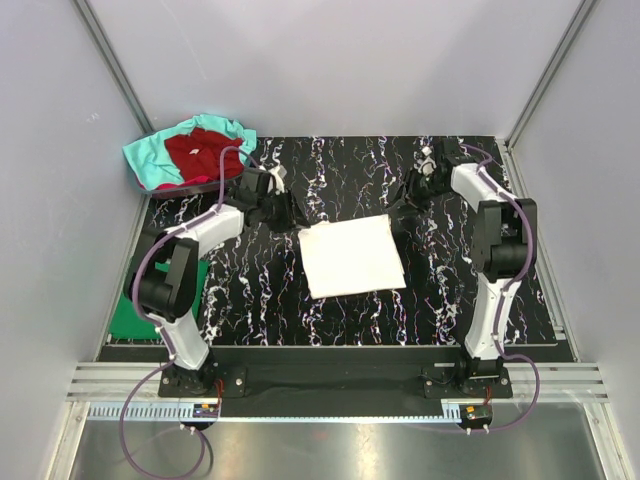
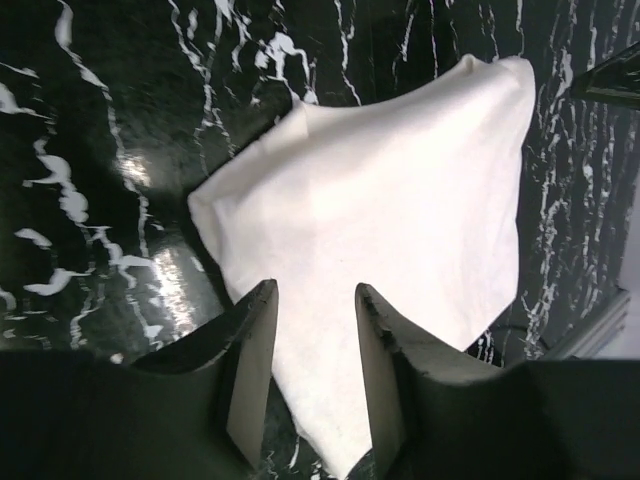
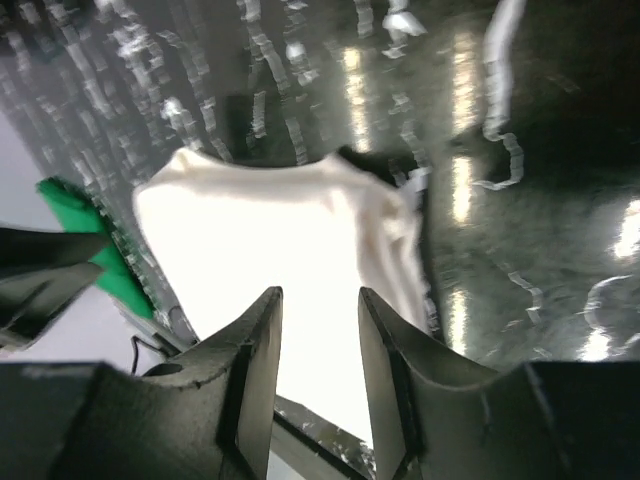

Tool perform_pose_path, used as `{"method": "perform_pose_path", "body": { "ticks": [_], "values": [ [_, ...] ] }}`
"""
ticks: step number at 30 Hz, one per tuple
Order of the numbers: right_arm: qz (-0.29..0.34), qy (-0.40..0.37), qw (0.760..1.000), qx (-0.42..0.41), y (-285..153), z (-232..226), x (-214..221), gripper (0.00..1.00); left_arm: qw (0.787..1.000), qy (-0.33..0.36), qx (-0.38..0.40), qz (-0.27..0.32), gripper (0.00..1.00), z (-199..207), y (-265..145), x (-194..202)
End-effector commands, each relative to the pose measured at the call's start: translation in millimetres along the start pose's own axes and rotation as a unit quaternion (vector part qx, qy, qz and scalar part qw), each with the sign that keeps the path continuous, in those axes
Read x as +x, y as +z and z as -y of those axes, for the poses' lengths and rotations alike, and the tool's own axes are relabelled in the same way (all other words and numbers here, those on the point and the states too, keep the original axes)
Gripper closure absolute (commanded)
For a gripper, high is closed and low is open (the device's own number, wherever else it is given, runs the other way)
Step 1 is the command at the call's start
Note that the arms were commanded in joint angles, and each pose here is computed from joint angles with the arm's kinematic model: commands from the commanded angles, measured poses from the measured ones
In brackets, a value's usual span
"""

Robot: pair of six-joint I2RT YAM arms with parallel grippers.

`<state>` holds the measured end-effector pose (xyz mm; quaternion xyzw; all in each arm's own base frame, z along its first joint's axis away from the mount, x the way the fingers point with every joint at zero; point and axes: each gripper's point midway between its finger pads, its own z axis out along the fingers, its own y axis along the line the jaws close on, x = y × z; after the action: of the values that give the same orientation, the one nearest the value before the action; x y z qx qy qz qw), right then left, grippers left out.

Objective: Fold and stack the t-shirts
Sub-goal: Fold the tshirt

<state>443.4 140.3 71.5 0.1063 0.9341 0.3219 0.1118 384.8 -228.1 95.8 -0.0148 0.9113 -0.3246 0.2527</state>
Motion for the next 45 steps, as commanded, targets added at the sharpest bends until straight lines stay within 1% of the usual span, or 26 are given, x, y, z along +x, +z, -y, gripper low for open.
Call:
{"method": "perform_pose_path", "body": {
  "ticks": [1, 3, 4, 5, 6, 7, 8, 11, 12, 13, 17, 18, 20, 21, 22, 23, 24, 25, 28, 31, 32, 35, 36, 38, 42, 45],
  "values": [
    [0.01, -0.019, 0.996, -0.083, -12.2, -55.2, 13.2, 0.57, 0.997, -0.008, 0.073, 0.003, 0.6, 28.1, 9.3, 2.7],
    [0.014, -0.024, 0.992, -0.12, -0.1, -65.3, 13.7, 0.59, 0.995, -0.027, 0.091, 0.004, 0.61, 30.4, 16.7, 5.2],
    [-0.014, 0.011, 0.989, -0.149, 7.5, -66.7, 28.4, 0.7, 0.995, -0.033, 0.095, 0.003, 0.61, 29.6, 19.6, 6.8],
    [-0.017, 0.021, 0.985, -0.169, 12.5, -68.1, 30.3, 0.78, 0.995, -0.04, 0.095, -0.001, 0.62, 26.3, 23.3, 11.2],
    [0.005, 0.0, 0.979, -0.204, 18.6, -73.8, 20.9, 0.83, 0.994, -0.043, 0.105, 0.006, 0.62, 26.5, 28.9, 9.7],
    [-0.006, 0.031, 0.977, -0.209, 27.9, -65.9, 29.0, 0.87, 0.993, -0.044, 0.111, 0.006, 0.62, 25.5, 32.3, 10.2],
    [-0.005, 0.034, 0.976, -0.217, 33.0, -64.3, 28.4, 0.92, 0.992, -0.047, 0.114, 0.007, 0.62, 23.7, 35.7, 11.0],
    [-0.001, 0.043, 0.967, -0.25, 54.2, -55.4, 22.7, 0.93, 0.991, -0.049, 0.121, 0.006, 0.62, 15.1, 51.2, 12.4],
    [0.014, 0.035, 0.963, -0.265, 59.7, -49.9, 13.6, 0.93, 0.992, -0.047, 0.118, 0.007, 0.63, 9.1, 57.3, 13.0],
    [0.011, 0.057, 0.961, -0.271, 61.7, -45.0, 14.6, 0.93, 0.992, -0.043, 0.116, 0.009, 0.63, 6.3, 59.4, 13.0],
    [0.025, 0.077, 0.952, -0.296, 58.5, -31.4, 0.5, 0.91, 0.995, -0.02, 0.1, 0.011, 0.61, -4.2, 63.2, 9.4],
    [0.019, 0.09, 0.951, -0.294, 56.9, -26.3, -0.6, 0.9, 0.996, -0.017, 0.088, -0.005, 0.58, -9.7, 64.2, 16.1],
    [0.016, 0.083, 0.952, -0.293, 50.8, -29.0, -2.4, 0.88, 0.996, -0.003, 0.093, -0.005, 0.56, -1.7, 58.7, 10.6],
    [0.001, 0.111, 0.959, -0.26, 45.4, -27.4, 3.6, 0.86, 0.996, 0.005, 0.089, -0.001, 0.53, 4.1, 48.3, 7.0],
    [0.015, 0.057, 0.969, -0.238, 40.1, -29.0, -0.3, 0.78, 0.996, 0.009, 0.085, -0.002, 0.5, 8.7, 42.0, 5.9],
    [0.017, 0.039, 0.976, -0.215, 27.5, -35.5, 0.5, 0.76, 0.996, 0.015, 0.084, 0.001, 0.5, 15.7, 35.1, 1.8],
    [-0.012, 0.067, 0.987, -0.148, 27.9, -21.2, 18.1, 0.74, 0.996, 0.022, 0.086, 0.005, 0.48, 25.9, 20.3, -1.1],
    [-0.004, 0.011, 0.992, -0.126, 20.3, -27.7, 14.3, 0.71, 0.996, 0.026, 0.088, 0.001, 0.46, 34.4, 13.4, 2.5],
    [-0.021, -0.012, 0.997, -0.077, 0.3, -32.8, 33.2, 0.68, 0.993, 0.041, 0.11, -0.002, 0.46, 66.1, -9.8, 17.3],
    [-0.031, -0.035, 0.998, -0.052, -11.5, -43.6, 58.4, 0.64, 0.989, 0.029, 0.142, -0.013, 0.5, 87.9, -19.8, 47.9],
    [-0.034, -0.045, 0.997, -0.046, -12.0, -47.6, 66.1, 0.62, 0.988, 0.027, 0.151, -0.012, 0.53, 92.9, -20.1, 53.8],
    [-0.049, -0.068, 0.993, -0.079, -13.0, -66.3, 89.1, 0.62, 0.988, -0.009, 0.152, -0.031, 0.62, 83.8, -10.9, 85.7],
    [-0.076, -0.077, 0.989, -0.106, -6.1, -79.9, 106.3, 0.67, 0.987, -0.031, 0.155, -0.029, 0.67, 77.8, -7.8, 94.6],
    [-0.111, -0.087, 0.981, -0.136, 2.7, -94.8, 128.3, 0.72, 0.988, -0.042, 0.15, -0.023, 0.69, 70.0, -5.7, 99.2],
    [-0.178, -0.081, 0.961, -0.195, 21.6, -107.4, 178.6, 0.91, 0.989, -0.041, 0.14, -0.036, 0.74, 56.8, 4.1, 111.3],
    [-0.2, -0.047, 0.954, -0.217, 30.9, -98.6, 196.2, 0.95, 0.985, -0.062, 0.156, -0.04, 0.74, 53.2, 5.6, 122.7]
  ]
}}
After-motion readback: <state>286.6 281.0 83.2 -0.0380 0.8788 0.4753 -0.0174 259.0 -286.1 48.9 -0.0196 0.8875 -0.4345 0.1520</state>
